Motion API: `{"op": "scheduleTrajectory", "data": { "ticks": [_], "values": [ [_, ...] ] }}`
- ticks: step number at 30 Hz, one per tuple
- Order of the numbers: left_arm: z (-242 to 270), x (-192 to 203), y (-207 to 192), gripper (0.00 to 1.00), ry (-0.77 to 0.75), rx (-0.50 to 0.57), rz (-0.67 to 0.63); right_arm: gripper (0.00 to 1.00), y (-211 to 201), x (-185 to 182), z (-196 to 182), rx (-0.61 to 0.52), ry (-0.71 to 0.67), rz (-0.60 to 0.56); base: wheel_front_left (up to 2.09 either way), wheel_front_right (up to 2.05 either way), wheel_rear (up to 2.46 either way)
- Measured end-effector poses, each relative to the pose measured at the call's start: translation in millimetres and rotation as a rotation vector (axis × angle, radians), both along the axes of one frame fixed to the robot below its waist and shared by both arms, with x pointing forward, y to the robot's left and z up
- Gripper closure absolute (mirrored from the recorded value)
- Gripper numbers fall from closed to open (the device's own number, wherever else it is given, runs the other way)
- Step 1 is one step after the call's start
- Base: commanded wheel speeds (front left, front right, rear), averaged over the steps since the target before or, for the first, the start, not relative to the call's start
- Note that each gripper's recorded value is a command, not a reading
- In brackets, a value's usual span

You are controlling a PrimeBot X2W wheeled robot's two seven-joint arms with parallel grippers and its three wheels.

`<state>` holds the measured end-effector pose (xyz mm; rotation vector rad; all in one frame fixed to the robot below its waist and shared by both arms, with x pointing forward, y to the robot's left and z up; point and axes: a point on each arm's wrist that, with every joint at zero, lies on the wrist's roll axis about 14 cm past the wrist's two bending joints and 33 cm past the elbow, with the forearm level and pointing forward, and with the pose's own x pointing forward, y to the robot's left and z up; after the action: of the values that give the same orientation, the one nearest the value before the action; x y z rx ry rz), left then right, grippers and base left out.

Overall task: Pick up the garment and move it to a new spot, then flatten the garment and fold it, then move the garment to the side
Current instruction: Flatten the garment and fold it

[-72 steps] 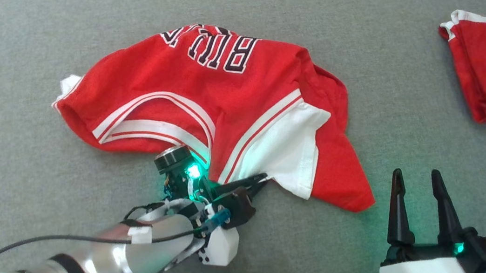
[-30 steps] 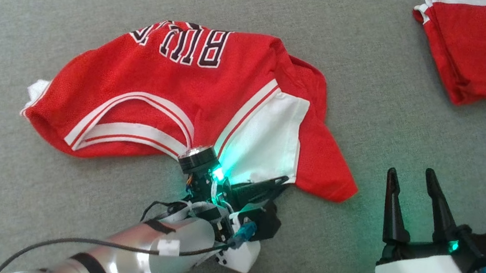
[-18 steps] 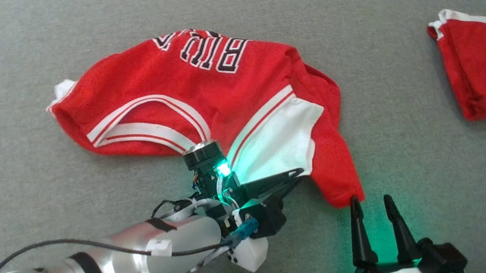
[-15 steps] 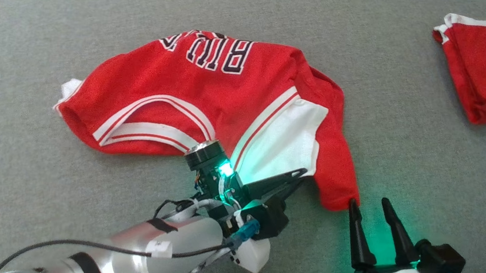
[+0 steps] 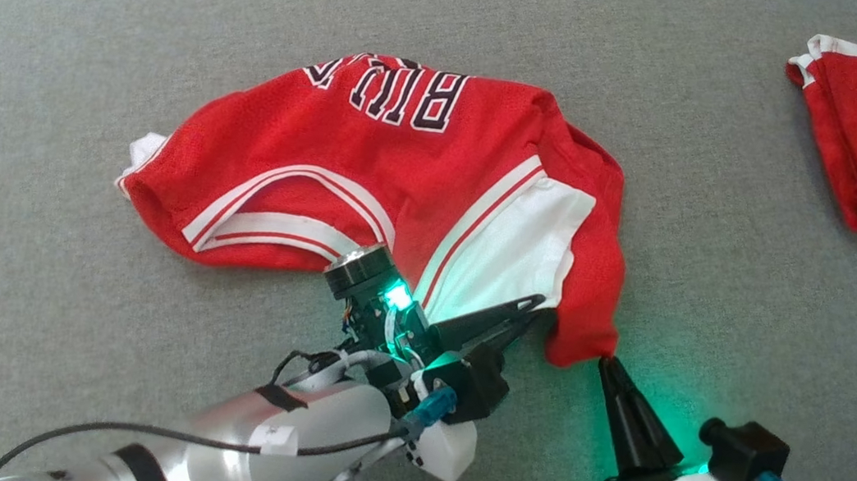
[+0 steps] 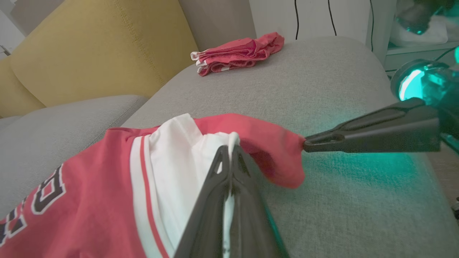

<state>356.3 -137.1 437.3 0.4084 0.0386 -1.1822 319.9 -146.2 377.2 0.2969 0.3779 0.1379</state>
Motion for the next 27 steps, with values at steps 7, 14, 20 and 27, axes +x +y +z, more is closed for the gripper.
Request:
{"op": "scheduleTrajectory", "data": {
  "ticks": [7, 14, 20, 27],
  "values": [
    [3, 1, 1, 1.00, -0.013, -0.004, 0.003, 1.00, -3, 3, 8, -0.030, -0.030, 0.027, 0.00, 0.00, 0.00],
    [11, -6, -1, 1.00, -0.003, -0.025, -0.002, 1.00, -43, 12, 29, -0.127, -0.109, -0.062, 0.00, 0.00, 0.00],
    [18, -20, 1, 1.00, 0.041, -0.064, 0.001, 1.00, -82, 16, 45, -0.235, -0.160, -0.142, 0.00, 0.00, 0.00],
    [27, -24, 9, 1.00, 0.175, -0.156, 0.052, 1.00, -118, 13, 41, -0.339, -0.130, -0.188, 0.00, 0.00, 0.00]
  ]
}}
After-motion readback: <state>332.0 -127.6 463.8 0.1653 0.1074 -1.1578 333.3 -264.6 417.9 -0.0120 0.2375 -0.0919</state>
